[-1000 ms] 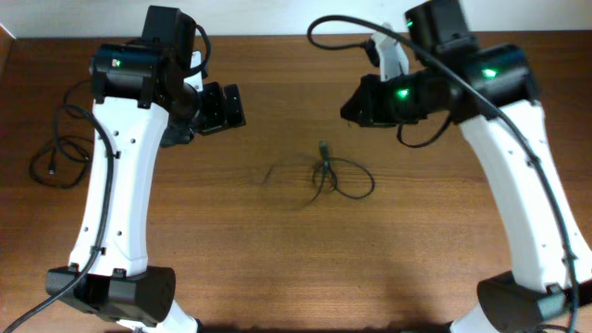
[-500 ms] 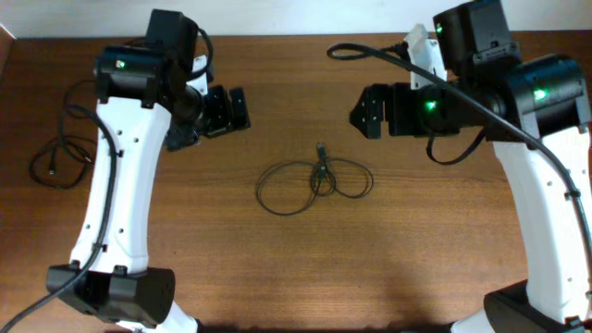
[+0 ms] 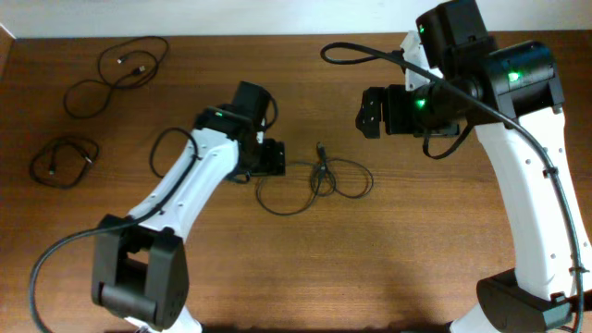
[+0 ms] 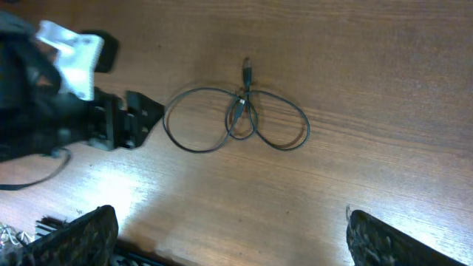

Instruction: Untangle cables

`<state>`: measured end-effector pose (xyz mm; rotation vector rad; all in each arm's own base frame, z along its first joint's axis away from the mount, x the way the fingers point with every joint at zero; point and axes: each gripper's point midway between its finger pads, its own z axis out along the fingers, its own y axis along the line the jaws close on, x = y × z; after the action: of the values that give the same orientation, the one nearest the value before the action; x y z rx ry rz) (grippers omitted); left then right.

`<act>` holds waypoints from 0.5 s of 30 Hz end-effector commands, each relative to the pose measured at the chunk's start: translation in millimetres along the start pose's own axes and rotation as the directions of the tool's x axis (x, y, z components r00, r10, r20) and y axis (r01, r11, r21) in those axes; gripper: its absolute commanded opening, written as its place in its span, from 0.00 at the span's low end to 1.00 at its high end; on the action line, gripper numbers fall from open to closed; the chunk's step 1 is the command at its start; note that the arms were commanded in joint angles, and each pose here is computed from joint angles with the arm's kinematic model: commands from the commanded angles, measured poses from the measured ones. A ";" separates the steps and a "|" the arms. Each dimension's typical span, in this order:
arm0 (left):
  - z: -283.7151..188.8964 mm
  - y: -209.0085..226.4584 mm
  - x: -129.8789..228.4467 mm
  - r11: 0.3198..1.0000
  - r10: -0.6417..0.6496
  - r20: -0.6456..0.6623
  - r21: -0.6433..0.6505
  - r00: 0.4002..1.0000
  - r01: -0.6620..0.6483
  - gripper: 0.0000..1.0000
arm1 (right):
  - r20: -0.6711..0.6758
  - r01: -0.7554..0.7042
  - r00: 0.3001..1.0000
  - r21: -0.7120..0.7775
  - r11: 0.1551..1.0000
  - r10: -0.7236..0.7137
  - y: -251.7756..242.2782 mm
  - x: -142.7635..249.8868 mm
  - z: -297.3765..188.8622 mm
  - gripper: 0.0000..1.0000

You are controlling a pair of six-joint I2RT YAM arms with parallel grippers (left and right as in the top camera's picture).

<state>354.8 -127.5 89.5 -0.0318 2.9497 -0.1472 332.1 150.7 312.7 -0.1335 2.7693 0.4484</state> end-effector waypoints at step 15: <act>88.1 20.4 21.1 0.981 0.041 -0.147 -0.184 0.988 -0.068 0.65 | -0.002 0.011 1.000 0.007 1.000 -0.011 0.3 -0.7 2.6 0.98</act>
<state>354.6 -121.1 11.4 0.0236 3.0631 0.0984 332.2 150.7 312.8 -0.1341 2.7688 0.4484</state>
